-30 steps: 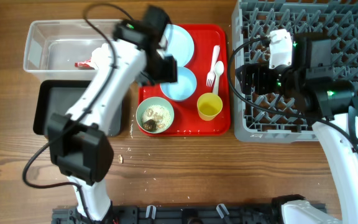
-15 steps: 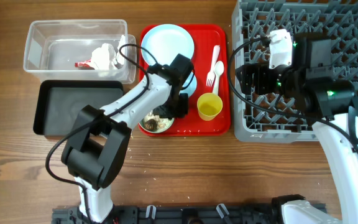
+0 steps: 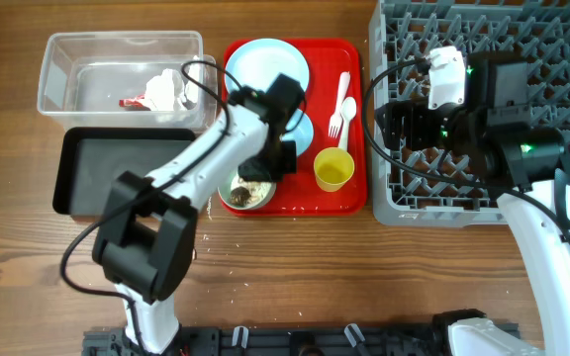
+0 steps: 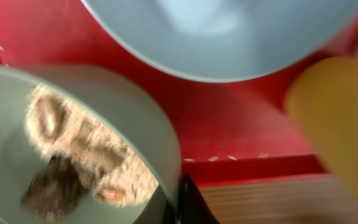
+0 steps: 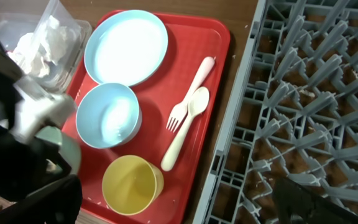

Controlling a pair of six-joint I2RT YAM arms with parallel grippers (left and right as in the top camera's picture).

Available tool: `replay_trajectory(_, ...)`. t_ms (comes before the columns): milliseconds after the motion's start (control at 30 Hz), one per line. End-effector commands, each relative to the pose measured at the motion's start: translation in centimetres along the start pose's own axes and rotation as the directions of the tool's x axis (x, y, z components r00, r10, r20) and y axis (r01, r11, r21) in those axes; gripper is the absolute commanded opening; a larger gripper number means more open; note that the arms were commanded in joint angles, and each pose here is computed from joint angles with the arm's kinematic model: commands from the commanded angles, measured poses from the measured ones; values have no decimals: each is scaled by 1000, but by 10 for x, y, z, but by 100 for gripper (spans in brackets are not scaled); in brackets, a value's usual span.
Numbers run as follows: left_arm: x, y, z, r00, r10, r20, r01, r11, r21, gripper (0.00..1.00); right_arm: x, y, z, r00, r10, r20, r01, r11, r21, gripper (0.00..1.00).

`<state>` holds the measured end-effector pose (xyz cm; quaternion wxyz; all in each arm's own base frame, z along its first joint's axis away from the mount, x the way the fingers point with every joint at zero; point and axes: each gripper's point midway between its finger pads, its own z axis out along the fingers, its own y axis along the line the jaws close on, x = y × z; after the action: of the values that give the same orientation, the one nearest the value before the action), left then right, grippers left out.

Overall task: Sort waste into correct bins and load items into the dishwasher rack
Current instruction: 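Grasp the green rice bowl with the left gripper and lift it, then tip the green bowl over the black tray to dump the rice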

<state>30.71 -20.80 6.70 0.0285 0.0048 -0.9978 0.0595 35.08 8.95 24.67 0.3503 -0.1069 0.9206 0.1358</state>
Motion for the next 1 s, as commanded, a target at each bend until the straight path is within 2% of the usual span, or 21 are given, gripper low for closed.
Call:
replay_trajectory(0, -24, 0, -76, 989, -65, 132, 44, 986, 159, 4, -11, 5, -1, 1000, 2, 28, -1, 1000, -20, 100)
replay_trajectory(133, -29, 35, -96, 988, -100, 121, 73, 975, 212, 4, -13, 5, -1, 999, -1, 38, 2, 1000, -20, 99)
replay_trajectory(300, -35, 88, -100, 991, -114, 66, 84, 933, 349, 4, -15, 5, -1, 999, -3, 45, 4, 1000, -20, 100)
replay_trajectory(367, -35, 103, -101, 994, -85, 71, 40, 873, 486, 4, -15, 5, -1, 999, -3, 45, 4, 1000, -20, 99)
replay_trajectory(433, -31, 113, -104, 992, -45, 121, -43, 770, 637, 4, -15, 5, -1, 999, -3, 45, 4, 1000, -20, 100)
replay_trajectory(500, -30, 124, -104, 986, -63, 152, -63, 707, 705, 4, -15, 5, -1, 999, -2, 45, 3, 1000, -20, 99)
replay_trajectory(567, -31, 146, -100, 976, -140, 167, -40, 640, 767, 4, -15, 5, -1, 999, -2, 45, 3, 1000, -20, 100)
replay_trajectory(700, -38, 187, -101, 934, -298, 196, 1, 552, 834, 4, -15, 5, -1, 999, -3, 45, 4, 1000, -20, 99)
replay_trajectory(900, -43, 222, -126, 859, -450, 245, -46, 408, 912, 4, -15, 5, -1, 999, -2, 45, 3, 1000, -20, 100)
replay_trajectory(967, -44, 229, -141, 836, -494, 239, -68, 338, 939, 4, -15, 5, -1, 999, -3, 45, 4, 1000, -20, 99)
